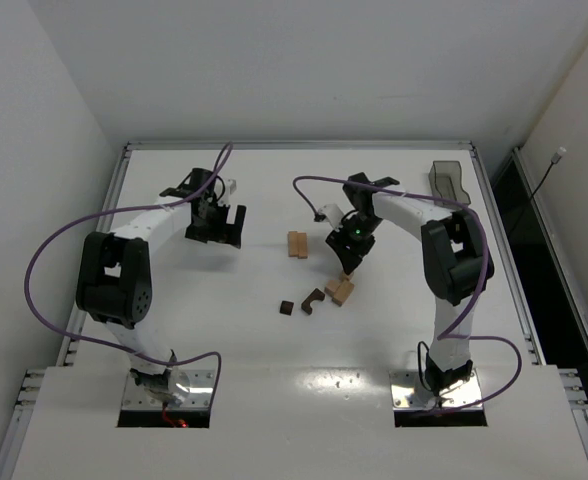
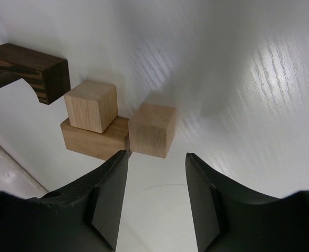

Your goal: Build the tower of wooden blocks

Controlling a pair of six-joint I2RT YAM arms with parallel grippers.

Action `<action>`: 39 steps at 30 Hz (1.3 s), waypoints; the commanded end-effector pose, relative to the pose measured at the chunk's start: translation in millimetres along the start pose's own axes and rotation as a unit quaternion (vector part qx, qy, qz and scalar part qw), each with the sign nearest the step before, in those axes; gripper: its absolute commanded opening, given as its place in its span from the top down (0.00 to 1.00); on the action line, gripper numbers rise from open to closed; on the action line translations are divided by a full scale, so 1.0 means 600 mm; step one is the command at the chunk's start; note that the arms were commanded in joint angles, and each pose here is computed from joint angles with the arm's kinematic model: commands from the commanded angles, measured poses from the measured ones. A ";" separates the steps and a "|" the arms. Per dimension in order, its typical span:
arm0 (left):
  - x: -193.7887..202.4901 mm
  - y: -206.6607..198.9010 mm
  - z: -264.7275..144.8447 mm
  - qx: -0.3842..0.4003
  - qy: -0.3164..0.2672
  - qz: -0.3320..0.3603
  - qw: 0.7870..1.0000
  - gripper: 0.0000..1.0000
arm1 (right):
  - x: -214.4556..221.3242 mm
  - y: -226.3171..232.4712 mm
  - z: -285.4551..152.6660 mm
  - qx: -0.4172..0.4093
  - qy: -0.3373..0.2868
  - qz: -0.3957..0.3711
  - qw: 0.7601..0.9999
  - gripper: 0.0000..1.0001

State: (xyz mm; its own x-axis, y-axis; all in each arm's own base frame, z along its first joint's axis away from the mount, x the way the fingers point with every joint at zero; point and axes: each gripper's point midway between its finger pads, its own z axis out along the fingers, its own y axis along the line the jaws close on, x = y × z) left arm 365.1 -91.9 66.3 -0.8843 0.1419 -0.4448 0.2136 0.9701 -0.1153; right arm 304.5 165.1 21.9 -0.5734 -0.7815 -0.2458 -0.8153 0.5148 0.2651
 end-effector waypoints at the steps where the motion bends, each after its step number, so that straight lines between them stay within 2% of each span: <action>1: -0.027 -0.005 -0.008 0.001 -0.023 0.004 1.000 0.00 | -0.017 0.006 -0.013 0.008 -0.018 -0.015 1.000 0.55; 11: -0.028 -0.004 -0.001 0.001 -0.018 0.003 1.000 0.00 | -0.020 0.020 0.010 0.003 -0.002 -0.026 1.000 0.53; 22: -0.031 -0.004 0.001 0.001 -0.018 0.003 1.000 0.00 | -0.006 -0.003 0.038 0.032 0.022 -0.014 0.999 0.54; 26: -0.027 -0.004 0.001 0.001 -0.014 0.003 1.000 0.00 | 0.002 -0.009 0.045 0.038 0.032 -0.012 0.999 0.61; 29: -0.027 -0.001 0.001 -0.004 -0.014 0.003 1.000 0.00 | 0.006 -0.018 0.048 0.044 0.033 -0.003 0.999 0.74; 30: -0.027 -0.001 0.001 -0.004 -0.014 0.003 1.000 0.00 | 0.006 -0.018 0.048 0.044 0.033 -0.003 0.999 0.85; 32: -0.024 0.000 0.006 -0.004 -0.009 0.002 1.000 0.00 | 0.004 -0.019 0.043 0.050 0.031 0.000 0.998 0.98; 35: -0.030 -0.001 0.003 -0.004 -0.014 0.003 1.000 0.00 | 0.003 -0.016 0.015 0.053 0.027 -0.007 0.998 1.00; 39: -0.034 -0.003 0.000 0.001 -0.014 0.009 1.000 0.00 | -0.046 -0.017 -0.052 0.074 -0.014 -0.061 0.995 1.00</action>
State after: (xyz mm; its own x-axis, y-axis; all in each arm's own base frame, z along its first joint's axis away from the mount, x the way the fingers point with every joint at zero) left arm 372.5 -92.1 63.1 -0.8871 0.1428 -0.4389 0.2104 0.9715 -0.1092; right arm 303.4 163.9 3.0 -0.5507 -0.8163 -0.1744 -0.8321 0.5202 0.1925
